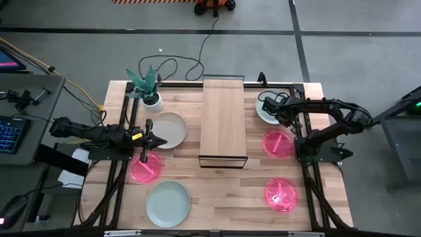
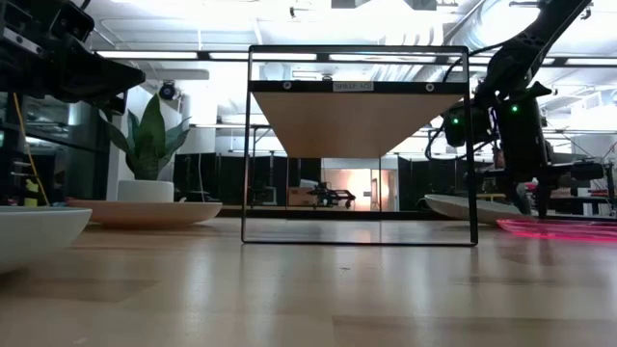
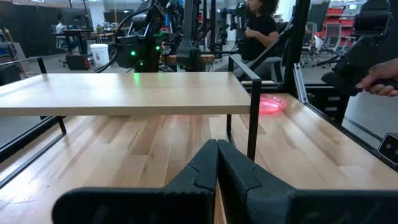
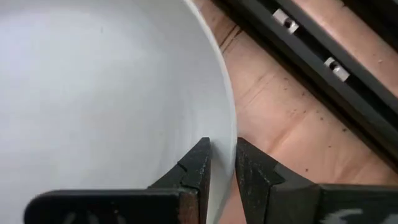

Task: Place and stack plates onto a shelf
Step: Put the top white plate on the shelf

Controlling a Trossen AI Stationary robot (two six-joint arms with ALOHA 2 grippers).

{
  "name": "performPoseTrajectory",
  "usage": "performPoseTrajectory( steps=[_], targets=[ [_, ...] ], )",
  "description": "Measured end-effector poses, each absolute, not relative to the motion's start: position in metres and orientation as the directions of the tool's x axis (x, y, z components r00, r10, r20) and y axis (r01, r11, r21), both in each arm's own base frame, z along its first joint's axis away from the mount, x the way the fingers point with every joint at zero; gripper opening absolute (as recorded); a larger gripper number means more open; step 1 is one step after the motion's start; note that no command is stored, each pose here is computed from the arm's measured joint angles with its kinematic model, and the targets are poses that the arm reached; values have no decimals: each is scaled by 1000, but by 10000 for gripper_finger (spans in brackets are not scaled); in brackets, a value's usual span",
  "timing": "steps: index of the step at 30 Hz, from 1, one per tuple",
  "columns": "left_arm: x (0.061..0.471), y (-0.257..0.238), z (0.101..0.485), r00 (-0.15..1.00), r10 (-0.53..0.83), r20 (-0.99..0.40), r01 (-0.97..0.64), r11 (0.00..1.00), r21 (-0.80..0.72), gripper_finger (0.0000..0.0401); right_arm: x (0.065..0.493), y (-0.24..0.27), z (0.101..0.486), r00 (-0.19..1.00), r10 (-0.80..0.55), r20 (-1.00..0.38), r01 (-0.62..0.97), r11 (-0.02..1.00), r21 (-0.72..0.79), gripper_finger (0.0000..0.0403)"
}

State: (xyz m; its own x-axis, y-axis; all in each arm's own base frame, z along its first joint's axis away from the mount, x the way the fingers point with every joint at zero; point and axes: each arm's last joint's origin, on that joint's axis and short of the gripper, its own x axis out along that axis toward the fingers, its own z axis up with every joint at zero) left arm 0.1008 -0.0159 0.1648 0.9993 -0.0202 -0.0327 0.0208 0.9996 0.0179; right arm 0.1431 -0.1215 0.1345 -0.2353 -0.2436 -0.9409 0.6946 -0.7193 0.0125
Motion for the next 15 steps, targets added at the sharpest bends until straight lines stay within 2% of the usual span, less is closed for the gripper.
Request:
performPoseTrajectory(
  steps=[15],
  targets=[
    [101, -16, 165, 999, -20, -32, 21, 1000, 18, 1, 146, -123, 137, -212, -231, -950, 812, -582, -40, 53]
  ],
)
